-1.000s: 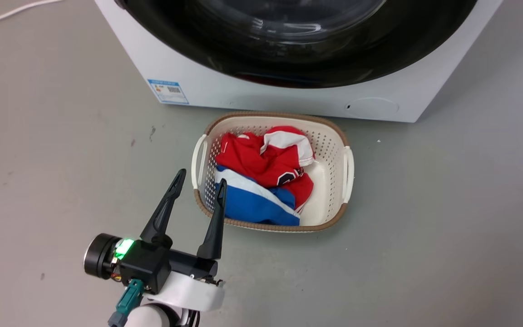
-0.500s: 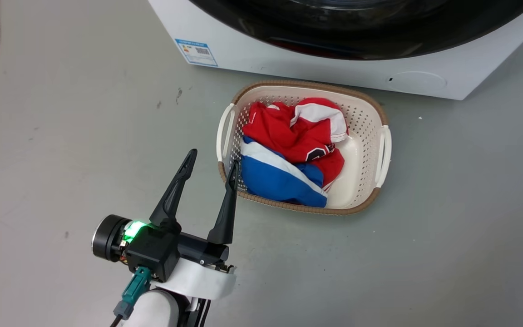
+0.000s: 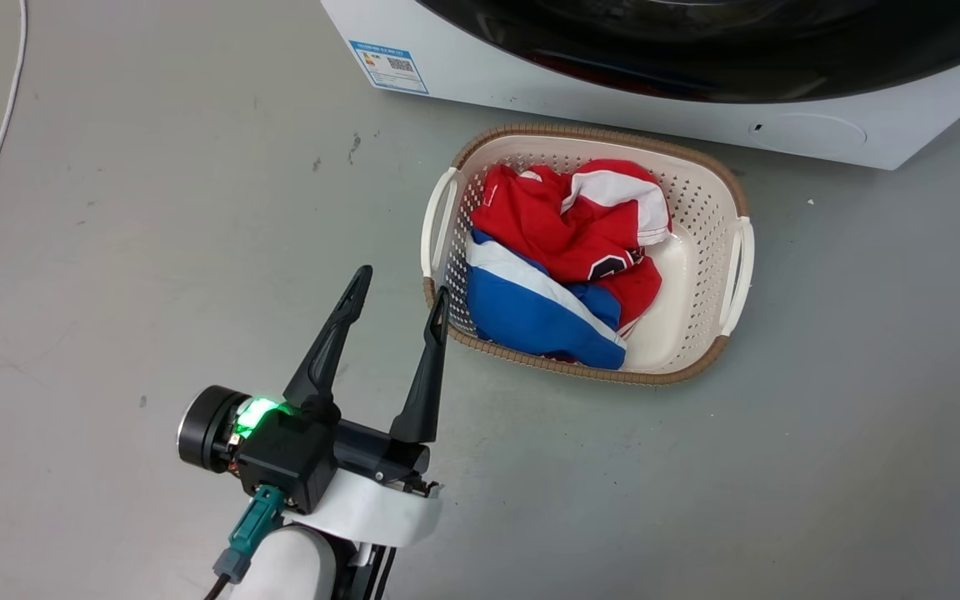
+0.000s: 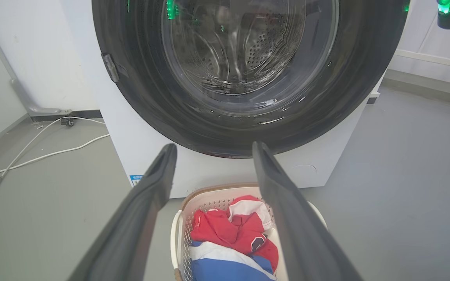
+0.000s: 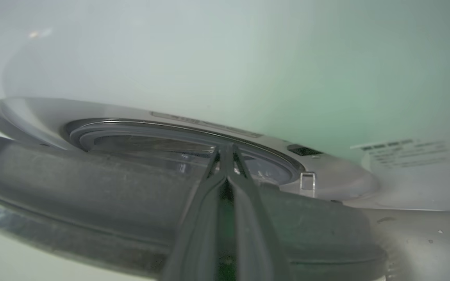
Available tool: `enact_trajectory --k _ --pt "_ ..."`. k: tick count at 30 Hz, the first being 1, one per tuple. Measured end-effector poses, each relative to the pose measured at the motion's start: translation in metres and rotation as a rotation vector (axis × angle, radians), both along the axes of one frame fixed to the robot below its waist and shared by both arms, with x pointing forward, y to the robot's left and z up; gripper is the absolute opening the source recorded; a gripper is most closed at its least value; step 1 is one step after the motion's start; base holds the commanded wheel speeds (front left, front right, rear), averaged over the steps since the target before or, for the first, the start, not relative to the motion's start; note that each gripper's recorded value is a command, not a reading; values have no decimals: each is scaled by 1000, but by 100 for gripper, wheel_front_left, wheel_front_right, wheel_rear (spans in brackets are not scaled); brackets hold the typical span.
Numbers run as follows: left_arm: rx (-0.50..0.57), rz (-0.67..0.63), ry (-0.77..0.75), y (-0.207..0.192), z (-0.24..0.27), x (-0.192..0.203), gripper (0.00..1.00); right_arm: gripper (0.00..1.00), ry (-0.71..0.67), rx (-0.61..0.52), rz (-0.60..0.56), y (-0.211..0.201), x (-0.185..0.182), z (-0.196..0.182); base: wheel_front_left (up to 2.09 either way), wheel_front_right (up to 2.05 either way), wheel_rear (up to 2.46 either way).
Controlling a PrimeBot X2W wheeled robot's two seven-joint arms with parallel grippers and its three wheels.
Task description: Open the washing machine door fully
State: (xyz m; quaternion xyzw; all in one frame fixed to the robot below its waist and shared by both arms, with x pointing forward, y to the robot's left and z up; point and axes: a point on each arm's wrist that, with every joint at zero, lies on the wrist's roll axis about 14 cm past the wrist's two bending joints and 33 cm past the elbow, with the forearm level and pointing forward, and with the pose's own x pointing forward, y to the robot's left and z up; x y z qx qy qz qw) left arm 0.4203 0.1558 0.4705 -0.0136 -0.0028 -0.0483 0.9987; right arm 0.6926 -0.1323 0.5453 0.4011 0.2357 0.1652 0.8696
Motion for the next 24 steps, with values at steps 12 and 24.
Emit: enact_trajectory --k 12,24 --pt "-5 12 -25 2 9 1 100 0 60 -10 80 18 -20 -7 0 0 0" --pt "-16 14 -86 1 35 -17 100 0 133 -25 180 38 -80 -13 0 0 0"
